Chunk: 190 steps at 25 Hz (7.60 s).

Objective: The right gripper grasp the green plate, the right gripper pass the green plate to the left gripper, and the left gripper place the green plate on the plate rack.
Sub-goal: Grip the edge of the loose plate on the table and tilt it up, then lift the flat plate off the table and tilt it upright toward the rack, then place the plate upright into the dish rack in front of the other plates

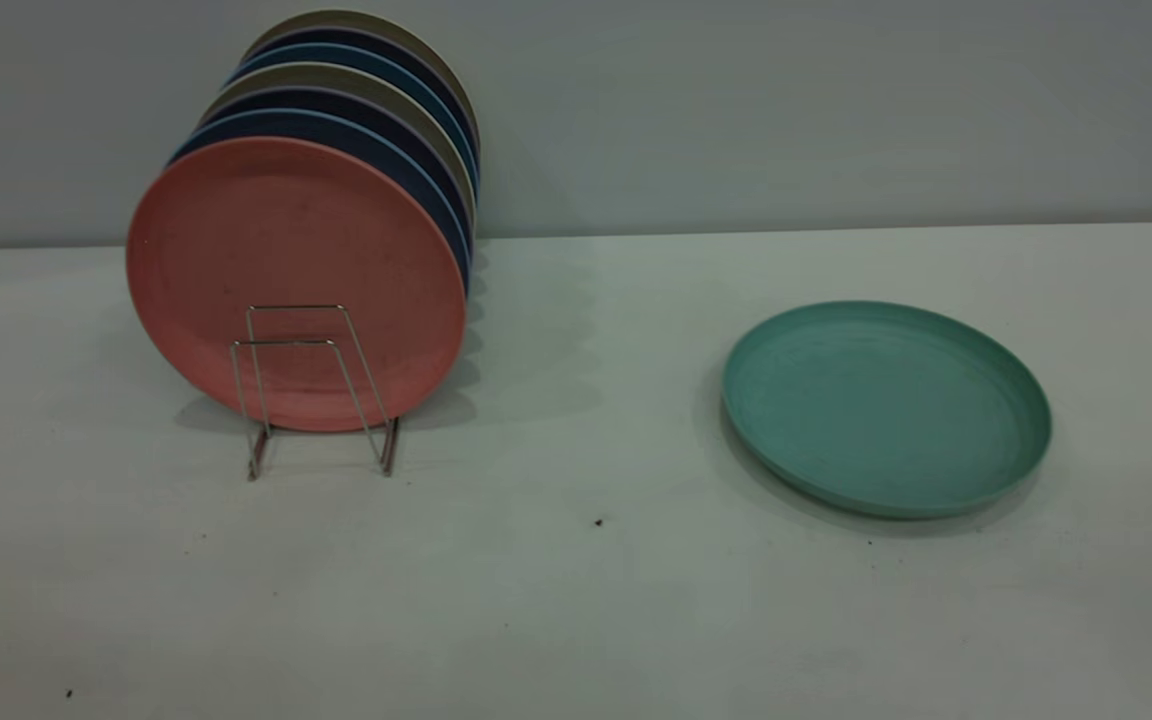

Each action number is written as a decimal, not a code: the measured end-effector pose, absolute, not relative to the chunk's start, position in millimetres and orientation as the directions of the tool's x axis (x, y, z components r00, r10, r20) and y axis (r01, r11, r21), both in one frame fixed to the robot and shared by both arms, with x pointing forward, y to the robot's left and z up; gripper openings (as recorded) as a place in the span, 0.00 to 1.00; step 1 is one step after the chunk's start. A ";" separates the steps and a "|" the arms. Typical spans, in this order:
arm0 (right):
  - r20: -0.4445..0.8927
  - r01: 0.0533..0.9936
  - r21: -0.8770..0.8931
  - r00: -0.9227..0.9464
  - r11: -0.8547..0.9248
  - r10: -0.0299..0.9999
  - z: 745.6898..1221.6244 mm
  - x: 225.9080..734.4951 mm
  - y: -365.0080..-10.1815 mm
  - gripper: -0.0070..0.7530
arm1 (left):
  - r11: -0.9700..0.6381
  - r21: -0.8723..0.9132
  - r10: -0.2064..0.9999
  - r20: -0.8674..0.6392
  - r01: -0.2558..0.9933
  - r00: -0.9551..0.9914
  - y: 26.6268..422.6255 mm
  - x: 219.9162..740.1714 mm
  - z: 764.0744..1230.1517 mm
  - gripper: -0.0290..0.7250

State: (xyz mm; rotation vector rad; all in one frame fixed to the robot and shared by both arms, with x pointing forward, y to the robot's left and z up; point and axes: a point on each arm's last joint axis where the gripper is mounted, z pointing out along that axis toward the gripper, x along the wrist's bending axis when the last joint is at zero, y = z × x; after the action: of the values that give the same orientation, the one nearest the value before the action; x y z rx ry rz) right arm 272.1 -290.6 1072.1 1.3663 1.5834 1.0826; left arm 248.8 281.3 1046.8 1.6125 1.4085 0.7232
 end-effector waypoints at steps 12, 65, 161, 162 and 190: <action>0.131 0.565 0.823 -0.297 0.063 0.946 1058.7 332.5 -268.5 0.69 | 0.072 0.792 0.889 -0.326 0.607 0.320 259.9 323.6 1050.9 0.65; 0.570 0.876 0.354 0.075 -0.327 0.819 792.2 609.6 -354.6 0.69 | 0.028 0.814 0.863 -0.312 0.580 0.397 254.5 371.3 1041.1 0.65; 0.801 0.881 0.457 -0.468 0.124 0.372 870.2 596.3 -174.1 0.74 | 0.050 0.632 0.828 -0.459 0.773 0.322 248.0 485.3 935.3 0.18; 0.791 0.879 0.460 -0.470 0.125 0.392 873.5 598.0 -182.7 0.75 | 0.002 0.666 0.830 -0.417 0.746 0.371 248.0 488.8 941.1 0.18; 0.701 0.891 0.440 -0.418 0.111 0.578 883.2 606.5 -235.9 0.75 | -0.841 0.524 0.214 0.547 -0.132 0.810 254.1 600.5 1039.1 0.18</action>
State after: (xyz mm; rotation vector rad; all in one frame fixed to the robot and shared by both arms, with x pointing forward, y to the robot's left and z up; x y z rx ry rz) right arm 606.5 -235.9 883.2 1.8106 2.5776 1.5401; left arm 600.5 254.1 1039.1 2.4357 0.0600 0.8247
